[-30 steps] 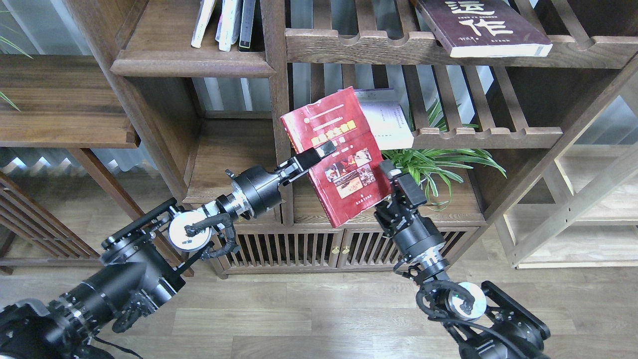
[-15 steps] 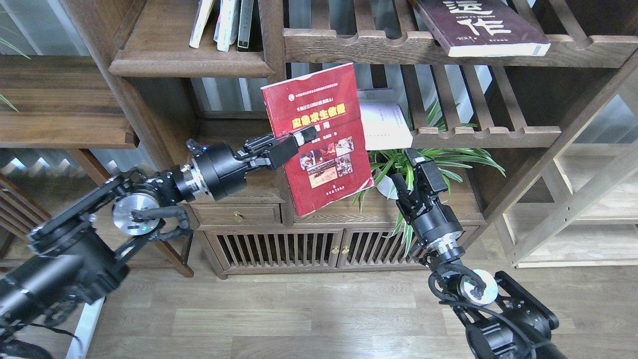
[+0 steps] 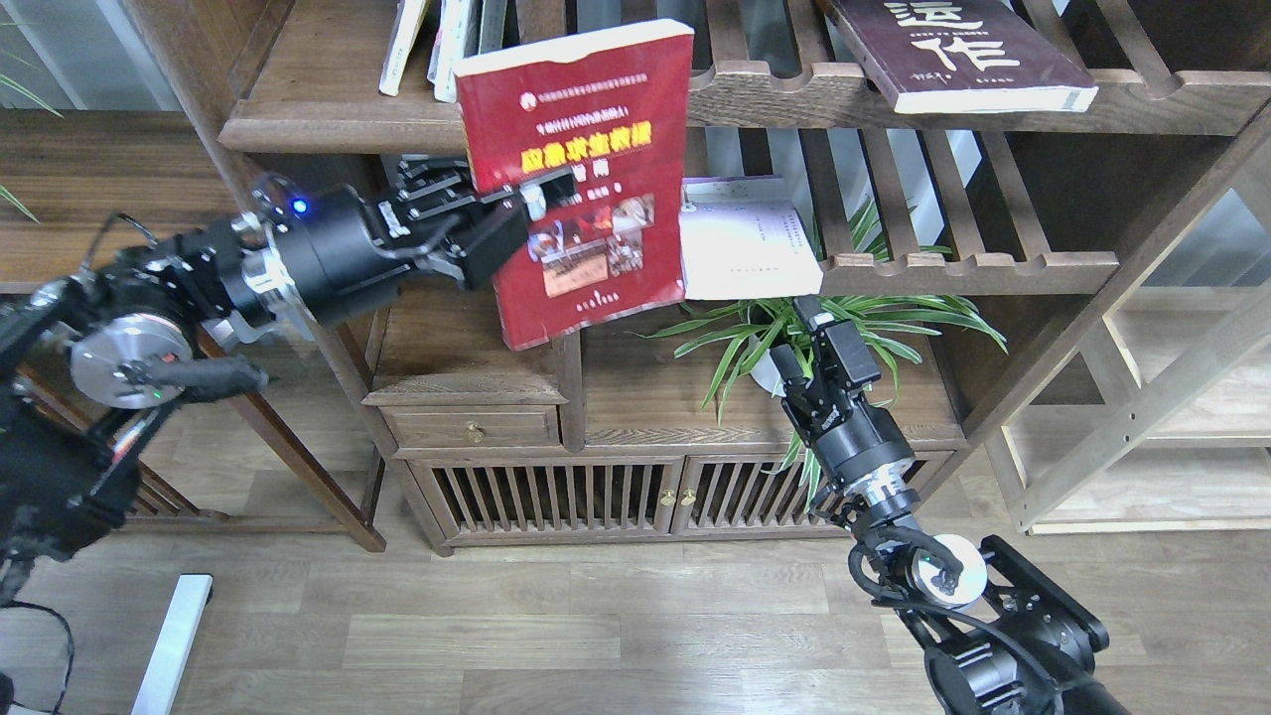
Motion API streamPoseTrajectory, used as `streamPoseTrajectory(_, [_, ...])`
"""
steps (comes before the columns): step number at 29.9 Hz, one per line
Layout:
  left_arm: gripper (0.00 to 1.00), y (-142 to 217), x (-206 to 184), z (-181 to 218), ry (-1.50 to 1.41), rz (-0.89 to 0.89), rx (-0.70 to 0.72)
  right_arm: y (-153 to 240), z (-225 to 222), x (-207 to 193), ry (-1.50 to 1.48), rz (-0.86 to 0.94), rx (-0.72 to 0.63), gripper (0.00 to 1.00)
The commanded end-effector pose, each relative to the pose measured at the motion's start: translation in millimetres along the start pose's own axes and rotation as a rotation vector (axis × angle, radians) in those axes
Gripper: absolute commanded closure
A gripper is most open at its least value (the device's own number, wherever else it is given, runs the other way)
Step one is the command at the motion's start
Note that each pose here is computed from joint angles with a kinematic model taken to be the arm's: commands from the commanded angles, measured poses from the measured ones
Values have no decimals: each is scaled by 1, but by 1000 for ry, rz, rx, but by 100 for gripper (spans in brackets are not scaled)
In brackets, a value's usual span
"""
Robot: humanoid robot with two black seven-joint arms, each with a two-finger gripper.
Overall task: Organize books on shelf
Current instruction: 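Lift the red book with the left gripper onto the top shelf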
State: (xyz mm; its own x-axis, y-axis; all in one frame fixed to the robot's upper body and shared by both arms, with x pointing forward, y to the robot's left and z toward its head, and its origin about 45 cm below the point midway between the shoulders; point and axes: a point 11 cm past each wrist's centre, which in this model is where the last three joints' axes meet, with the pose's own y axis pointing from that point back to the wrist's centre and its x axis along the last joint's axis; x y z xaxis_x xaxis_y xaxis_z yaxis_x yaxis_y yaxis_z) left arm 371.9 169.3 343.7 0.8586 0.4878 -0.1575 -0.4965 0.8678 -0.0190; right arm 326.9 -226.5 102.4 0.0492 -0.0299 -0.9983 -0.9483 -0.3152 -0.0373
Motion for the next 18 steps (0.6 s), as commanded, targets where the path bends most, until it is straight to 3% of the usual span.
streamPoseTrajectory(1, [98, 10, 13, 19, -48, 52, -41, 0, 0, 0, 8, 1, -5, 4])
streamPoseTrajectory(18, [98, 40, 34, 74, -123, 156, -207, 5, 3, 5, 10, 15, -13, 4])
